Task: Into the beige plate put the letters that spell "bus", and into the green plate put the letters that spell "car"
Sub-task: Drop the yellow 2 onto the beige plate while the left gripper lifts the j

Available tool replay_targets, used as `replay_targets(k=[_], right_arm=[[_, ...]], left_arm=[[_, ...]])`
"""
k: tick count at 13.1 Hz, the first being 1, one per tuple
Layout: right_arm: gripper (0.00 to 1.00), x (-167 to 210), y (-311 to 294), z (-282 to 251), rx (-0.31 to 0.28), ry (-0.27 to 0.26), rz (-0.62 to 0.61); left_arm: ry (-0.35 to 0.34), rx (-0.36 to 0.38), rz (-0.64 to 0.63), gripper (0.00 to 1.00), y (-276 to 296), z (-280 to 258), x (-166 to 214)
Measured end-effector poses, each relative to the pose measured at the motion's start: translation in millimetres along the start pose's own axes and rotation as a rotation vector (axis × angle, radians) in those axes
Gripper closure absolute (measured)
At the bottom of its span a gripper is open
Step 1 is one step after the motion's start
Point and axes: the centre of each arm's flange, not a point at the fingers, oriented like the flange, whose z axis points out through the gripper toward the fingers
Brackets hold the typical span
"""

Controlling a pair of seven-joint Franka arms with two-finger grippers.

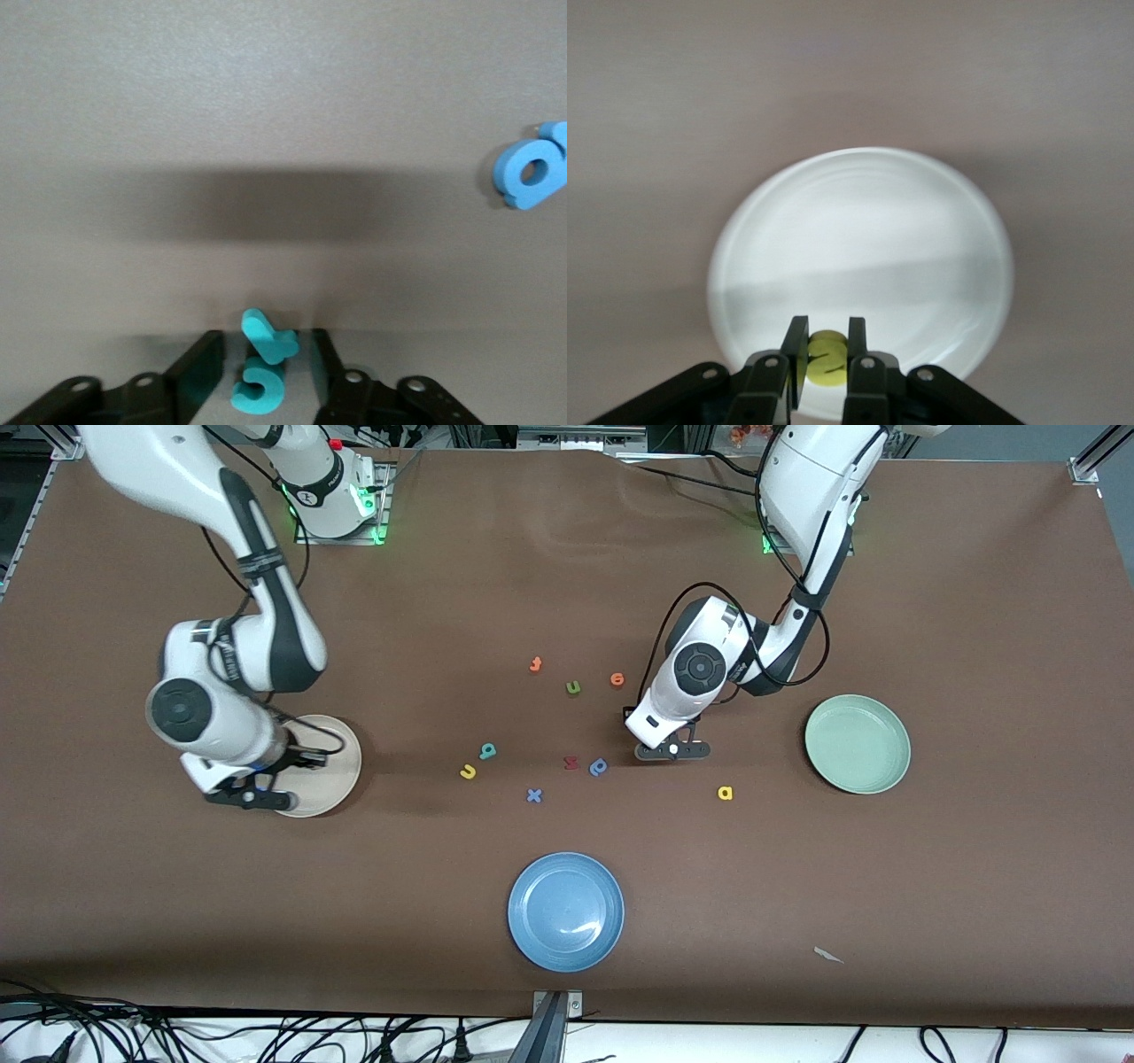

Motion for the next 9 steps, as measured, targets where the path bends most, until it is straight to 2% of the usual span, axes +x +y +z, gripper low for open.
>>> replay_targets(k=[1,2,5,8,9], right_arm=[[0.78,4,24,9,0.0,-0.007,-0.027],[0.78,8,44,21,0.0,-0.006,-0.055],[0.78,14,67,58,-0.006,-0.013,-0.092],[0.78,14,59,65,-0.006,-0.014,-0.104],[0.74,14,58,65,-0.005,-0.013,-0.105]], left_arm=[[0.0,0.001,0.0,0.58,0,0,0],[0.001,-0.001,0.002,0.66,1,0,0],[0.002,-0.002,0.003,0.75,2,-2,0],[0.002,-0.001,0.003,0.75,2,-2,0],[0.004,-0.001,0.001,0.75,1,-4,2]])
